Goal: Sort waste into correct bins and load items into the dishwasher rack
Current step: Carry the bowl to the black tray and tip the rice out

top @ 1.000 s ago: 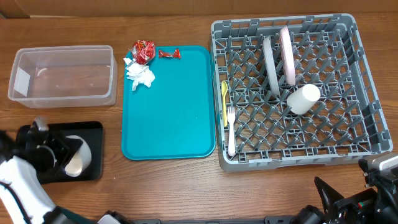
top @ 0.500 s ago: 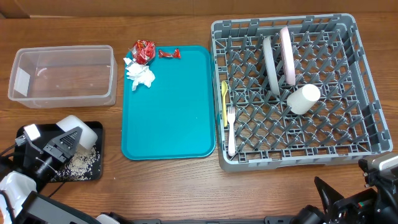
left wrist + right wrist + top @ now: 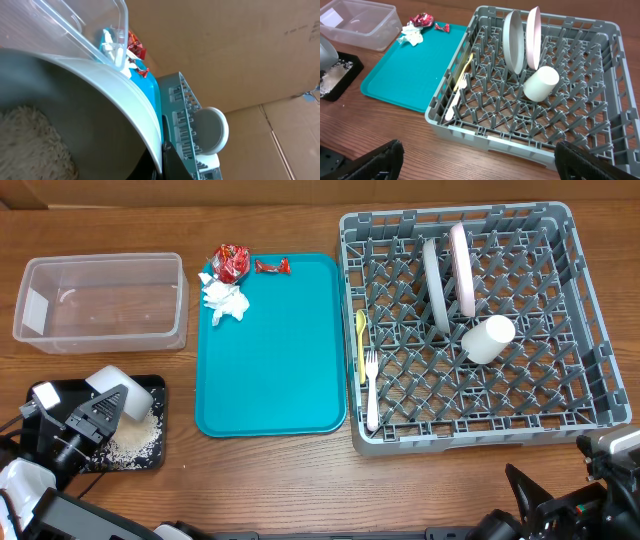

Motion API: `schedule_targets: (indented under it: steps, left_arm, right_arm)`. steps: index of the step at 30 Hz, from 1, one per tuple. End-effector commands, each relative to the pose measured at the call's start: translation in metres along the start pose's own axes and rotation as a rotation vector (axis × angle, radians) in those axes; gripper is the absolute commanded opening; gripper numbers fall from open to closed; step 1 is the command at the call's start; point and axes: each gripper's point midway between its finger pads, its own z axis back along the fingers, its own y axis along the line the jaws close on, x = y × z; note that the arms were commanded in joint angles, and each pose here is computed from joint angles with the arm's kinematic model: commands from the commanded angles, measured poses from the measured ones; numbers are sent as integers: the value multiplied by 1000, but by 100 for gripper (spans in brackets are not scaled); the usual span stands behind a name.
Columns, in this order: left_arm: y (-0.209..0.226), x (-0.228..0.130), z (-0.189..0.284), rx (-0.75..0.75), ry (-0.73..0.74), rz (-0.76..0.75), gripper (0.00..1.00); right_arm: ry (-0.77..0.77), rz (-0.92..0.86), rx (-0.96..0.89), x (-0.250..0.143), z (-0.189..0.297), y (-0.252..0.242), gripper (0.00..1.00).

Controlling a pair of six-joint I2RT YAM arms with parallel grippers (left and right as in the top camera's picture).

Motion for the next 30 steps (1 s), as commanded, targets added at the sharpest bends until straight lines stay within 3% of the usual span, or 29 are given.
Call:
schedule_targets:
  steps: [1,3,30]
  left_arm:
    - [-7,4,2,-56,-27,6,4]
    - [3,0,1,4,-5,-4,4]
    - [0,-5,1,-7,1,27,4]
  right_arm:
    - [-4,-2,-7,2,-1,-1,100]
    - [-3,-2,-7,2,-1,-1,100]
    - [-3,-2,-7,2,-1,-1,100]
